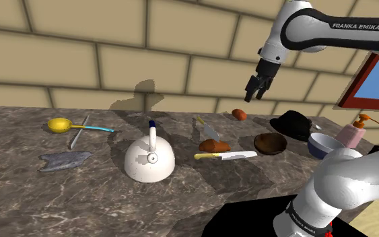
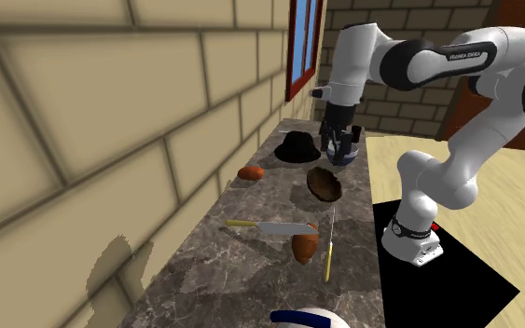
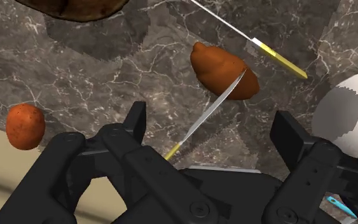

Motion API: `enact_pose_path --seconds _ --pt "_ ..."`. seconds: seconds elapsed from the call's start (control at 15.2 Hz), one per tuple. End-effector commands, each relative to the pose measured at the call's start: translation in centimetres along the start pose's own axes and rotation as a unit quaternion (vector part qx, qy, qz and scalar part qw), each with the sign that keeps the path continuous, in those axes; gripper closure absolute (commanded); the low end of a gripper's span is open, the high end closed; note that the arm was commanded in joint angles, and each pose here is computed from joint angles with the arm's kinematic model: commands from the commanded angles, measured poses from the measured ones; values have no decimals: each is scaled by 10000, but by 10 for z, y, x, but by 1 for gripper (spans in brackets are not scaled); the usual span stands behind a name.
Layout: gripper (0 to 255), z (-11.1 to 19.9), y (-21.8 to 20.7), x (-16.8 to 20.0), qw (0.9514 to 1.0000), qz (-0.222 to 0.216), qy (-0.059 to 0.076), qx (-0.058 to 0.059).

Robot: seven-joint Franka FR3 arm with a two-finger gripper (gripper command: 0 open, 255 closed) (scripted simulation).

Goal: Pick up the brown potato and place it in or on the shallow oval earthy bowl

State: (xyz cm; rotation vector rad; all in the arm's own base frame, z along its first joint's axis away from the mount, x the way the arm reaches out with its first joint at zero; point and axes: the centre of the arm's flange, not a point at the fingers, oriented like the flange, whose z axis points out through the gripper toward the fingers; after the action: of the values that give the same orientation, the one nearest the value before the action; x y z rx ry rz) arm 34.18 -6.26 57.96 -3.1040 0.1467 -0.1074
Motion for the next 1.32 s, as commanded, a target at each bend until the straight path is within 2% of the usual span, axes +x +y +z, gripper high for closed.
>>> enact_pose_path --seconds 0.0,0.59,1.25 --pt "0 14 12 16 9999 143 22 -50" --pt "0 75 91 72 9966 782 87 -251" --pt "0 138 188 122 9876 1488 159 -473"
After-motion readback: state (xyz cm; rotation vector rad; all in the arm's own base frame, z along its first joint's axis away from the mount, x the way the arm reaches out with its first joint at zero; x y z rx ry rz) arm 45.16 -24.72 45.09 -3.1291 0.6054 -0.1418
